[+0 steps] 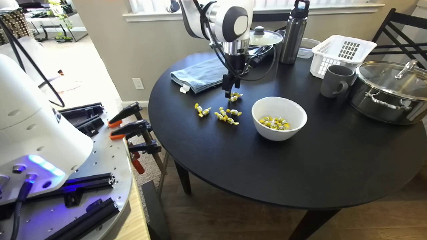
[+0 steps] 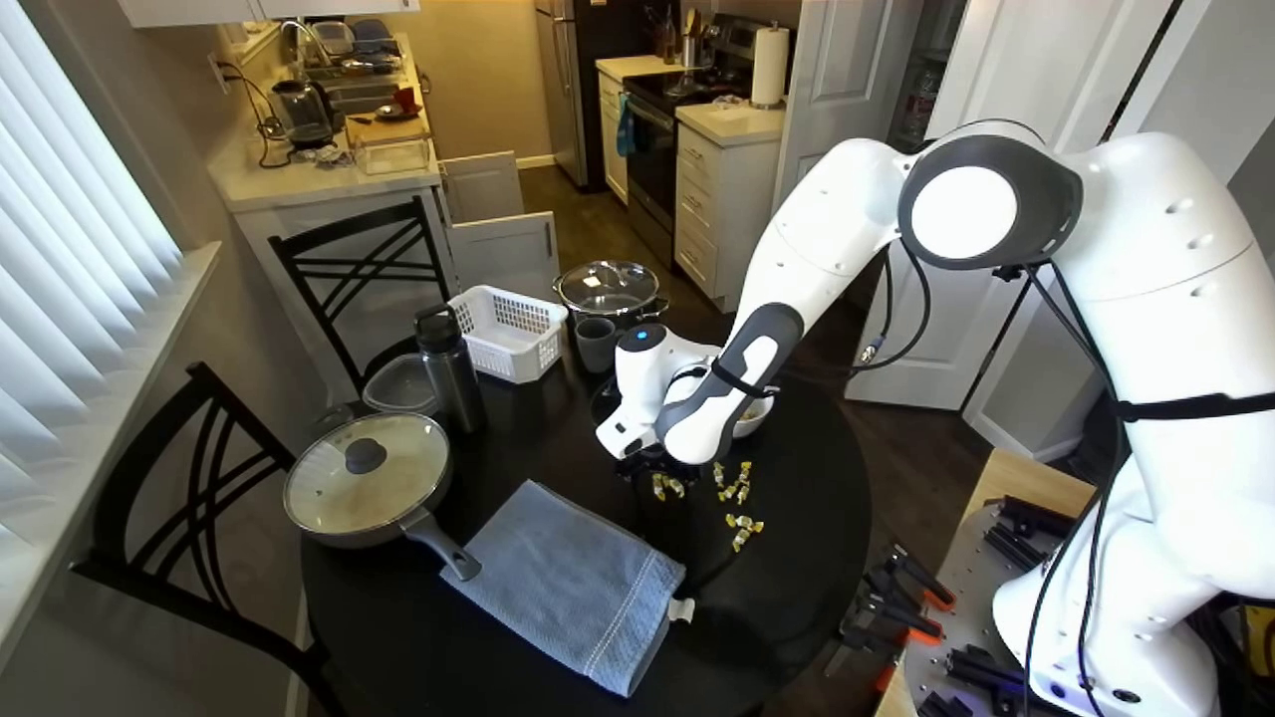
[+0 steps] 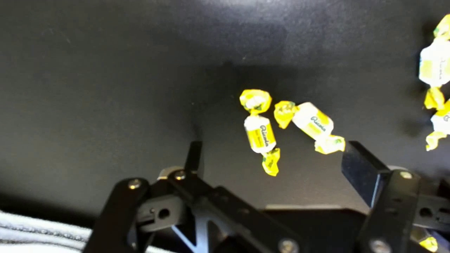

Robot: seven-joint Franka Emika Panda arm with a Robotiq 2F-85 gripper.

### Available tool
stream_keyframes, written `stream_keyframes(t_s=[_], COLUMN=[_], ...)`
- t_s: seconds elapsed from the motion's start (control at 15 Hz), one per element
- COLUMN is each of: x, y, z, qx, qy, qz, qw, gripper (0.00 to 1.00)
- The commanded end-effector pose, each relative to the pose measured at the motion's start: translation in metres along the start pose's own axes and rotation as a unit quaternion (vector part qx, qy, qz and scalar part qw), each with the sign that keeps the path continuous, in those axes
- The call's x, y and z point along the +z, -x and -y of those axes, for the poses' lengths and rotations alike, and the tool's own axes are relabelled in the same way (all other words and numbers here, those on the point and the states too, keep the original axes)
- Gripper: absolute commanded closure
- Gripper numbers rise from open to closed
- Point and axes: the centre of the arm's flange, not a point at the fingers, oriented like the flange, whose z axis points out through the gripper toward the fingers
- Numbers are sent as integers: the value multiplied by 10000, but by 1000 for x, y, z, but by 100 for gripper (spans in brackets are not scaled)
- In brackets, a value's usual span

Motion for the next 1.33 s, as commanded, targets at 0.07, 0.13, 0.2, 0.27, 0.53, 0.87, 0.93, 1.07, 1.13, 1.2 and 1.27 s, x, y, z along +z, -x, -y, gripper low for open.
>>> stream_keyframes(t_s=[0.07,0.13,0.2,0.27,0.53,0.87,0.93,1.07,1.13,1.2,1.27], x=[-17,-17,-15,-14,-12,-8,-7,-5,-3,-2,-1], y=[13,16,19,20,18,14,14,11,9,8,6], z=[27,30,34,36,40,38,38,36,36,36,36], qx=[-307,-308,-295,-284,-277,-229,-230,-234,-241,-251,-285], qy=[-107,-116,-107,-102,-72,113,157,225,241,260,272], qz=[235,256,276,282,245,198,184,134,108,77,37], qw=[9992,9991,9991,9991,9993,9995,9994,9994,9994,9993,9992], gripper=[0,0,0,0,0,0,0,0,0,25,27])
